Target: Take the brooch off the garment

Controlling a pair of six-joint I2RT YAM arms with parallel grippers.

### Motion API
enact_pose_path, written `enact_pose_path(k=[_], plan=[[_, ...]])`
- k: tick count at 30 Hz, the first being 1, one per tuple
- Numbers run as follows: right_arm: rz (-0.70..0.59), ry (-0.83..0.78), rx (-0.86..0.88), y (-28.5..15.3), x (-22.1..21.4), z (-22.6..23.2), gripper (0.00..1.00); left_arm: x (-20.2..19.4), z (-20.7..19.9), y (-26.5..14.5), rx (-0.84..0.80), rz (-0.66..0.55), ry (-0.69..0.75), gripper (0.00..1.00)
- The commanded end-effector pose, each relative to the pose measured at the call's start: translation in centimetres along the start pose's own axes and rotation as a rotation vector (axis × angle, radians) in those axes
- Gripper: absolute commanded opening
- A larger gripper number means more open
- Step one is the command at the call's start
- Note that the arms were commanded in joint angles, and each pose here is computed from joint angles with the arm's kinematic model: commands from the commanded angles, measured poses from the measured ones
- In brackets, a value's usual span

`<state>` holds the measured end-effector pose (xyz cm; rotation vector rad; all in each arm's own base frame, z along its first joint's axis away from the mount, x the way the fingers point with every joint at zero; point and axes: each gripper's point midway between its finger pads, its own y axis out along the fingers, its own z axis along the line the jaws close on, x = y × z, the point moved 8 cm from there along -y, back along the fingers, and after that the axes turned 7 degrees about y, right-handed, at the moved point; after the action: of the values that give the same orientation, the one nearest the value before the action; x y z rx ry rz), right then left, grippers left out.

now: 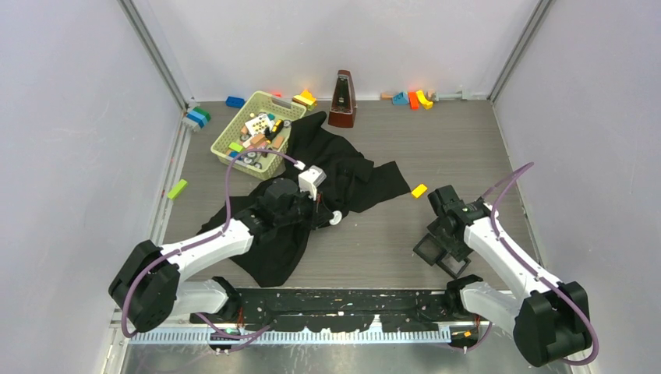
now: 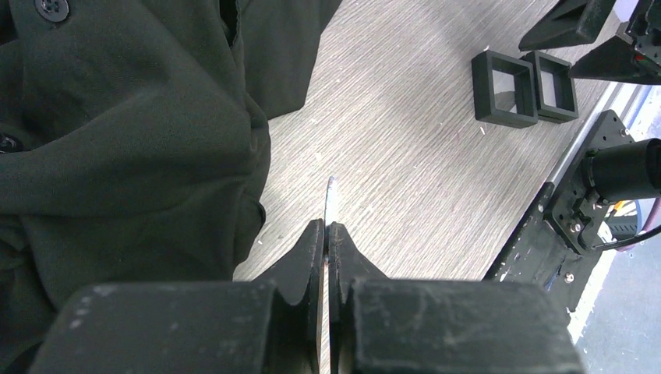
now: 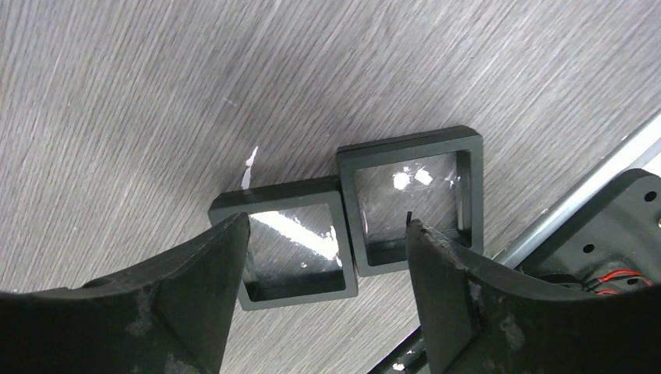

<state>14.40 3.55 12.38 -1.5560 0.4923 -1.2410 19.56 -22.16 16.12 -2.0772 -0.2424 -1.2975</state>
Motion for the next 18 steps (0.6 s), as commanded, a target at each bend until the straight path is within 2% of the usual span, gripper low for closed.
enact_pose_path(k=[1, 7, 18], plan=[[0.025, 0.036, 0.057, -0.6, 0.3, 1.5, 0.73, 1.1, -0.3, 0.1, -0.032, -0.065, 0.015, 0.0], [0.014, 0.05, -0.007, 0.0, 0.1, 1.2, 0.59, 1.0, -0.3, 0.3, -0.037, -0.056, 0.015, 0.0], [-0.129, 0.072, -0.051, 0.7, 1.9, 1.4, 0.57, 0.7, -0.2, 0.5, -0.041, -0.044, 0.015, 0.0]])
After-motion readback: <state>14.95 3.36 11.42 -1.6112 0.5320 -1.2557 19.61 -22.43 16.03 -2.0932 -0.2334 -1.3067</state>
